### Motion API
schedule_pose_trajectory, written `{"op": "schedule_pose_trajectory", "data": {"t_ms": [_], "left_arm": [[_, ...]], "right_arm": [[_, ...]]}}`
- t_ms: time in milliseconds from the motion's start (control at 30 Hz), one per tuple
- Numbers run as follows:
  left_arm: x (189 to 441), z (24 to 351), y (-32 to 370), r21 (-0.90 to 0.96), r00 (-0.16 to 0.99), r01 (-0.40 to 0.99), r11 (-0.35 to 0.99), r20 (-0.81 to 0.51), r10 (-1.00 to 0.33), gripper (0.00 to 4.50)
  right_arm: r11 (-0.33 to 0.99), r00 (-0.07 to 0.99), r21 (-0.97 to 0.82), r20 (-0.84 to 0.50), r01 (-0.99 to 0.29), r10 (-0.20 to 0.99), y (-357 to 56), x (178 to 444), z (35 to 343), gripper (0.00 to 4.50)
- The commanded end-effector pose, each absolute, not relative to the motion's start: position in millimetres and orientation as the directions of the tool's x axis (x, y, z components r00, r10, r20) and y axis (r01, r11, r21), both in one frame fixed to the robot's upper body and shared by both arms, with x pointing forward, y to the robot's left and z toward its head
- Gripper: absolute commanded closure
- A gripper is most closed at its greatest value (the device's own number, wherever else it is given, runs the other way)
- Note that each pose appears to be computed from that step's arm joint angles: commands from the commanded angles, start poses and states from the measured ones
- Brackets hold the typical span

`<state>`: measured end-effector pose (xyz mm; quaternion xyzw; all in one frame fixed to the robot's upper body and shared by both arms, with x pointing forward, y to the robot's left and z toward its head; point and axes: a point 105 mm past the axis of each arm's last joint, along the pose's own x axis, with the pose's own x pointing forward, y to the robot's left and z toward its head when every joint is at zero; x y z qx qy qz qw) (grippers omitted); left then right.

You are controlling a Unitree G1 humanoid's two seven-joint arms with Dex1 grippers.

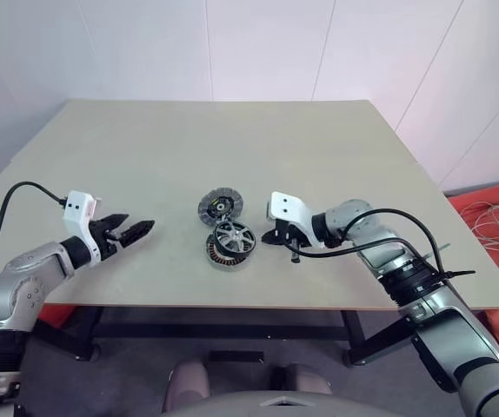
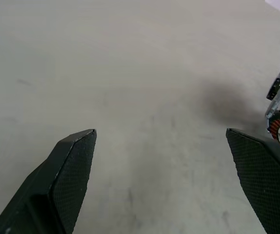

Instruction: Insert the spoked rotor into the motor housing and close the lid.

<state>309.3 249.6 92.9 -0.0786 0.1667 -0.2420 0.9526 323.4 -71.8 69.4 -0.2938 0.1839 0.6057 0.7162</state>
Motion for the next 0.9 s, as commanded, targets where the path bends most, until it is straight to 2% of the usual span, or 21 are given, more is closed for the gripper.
{"op": "schedule_pose_trajectory", "data": {"t_ms": [33, 400, 633, 800, 900], "left_arm": [[315.7, 107.4, 248.5, -0.199, 0.838, 0.456, 0.868, -0.233, -0.494, 0.00], [320.9, 105.2, 240.9, -0.209, 0.835, 0.464, 0.861, -0.222, -0.503, 0.00], [321.9, 105.2, 240.9, -0.204, 0.834, 0.466, 0.861, -0.225, -0.504, 0.00], [323.2, 105.8, 236.7, -0.203, 0.829, 0.478, 0.854, -0.218, -0.516, 0.00], [324.0, 104.5, 235.4, -0.203, 0.828, 0.480, 0.853, -0.217, -0.517, 0.00]], "right_arm": [[0.054, 0.197, -0.252, -0.588, -0.966, 0.785, -58.9, 324.2, 86.2, 4.47], [0.020, 0.174, -0.276, -0.547, -0.961, 0.819, -35.9, 324.0, 97.2, 4.47], [0.028, 0.190, -0.288, -0.552, -0.957, 0.812, -42.1, 327.7, 100.4, 4.47], [0.083, 0.248, -0.322, -0.514, -0.943, 0.821, -54.4, 336.8, 119.4, 4.47], [0.133, 0.262, -0.310, -0.422, -0.941, 0.868, -50.8, 338.5, 137.6, 4.47]]}}
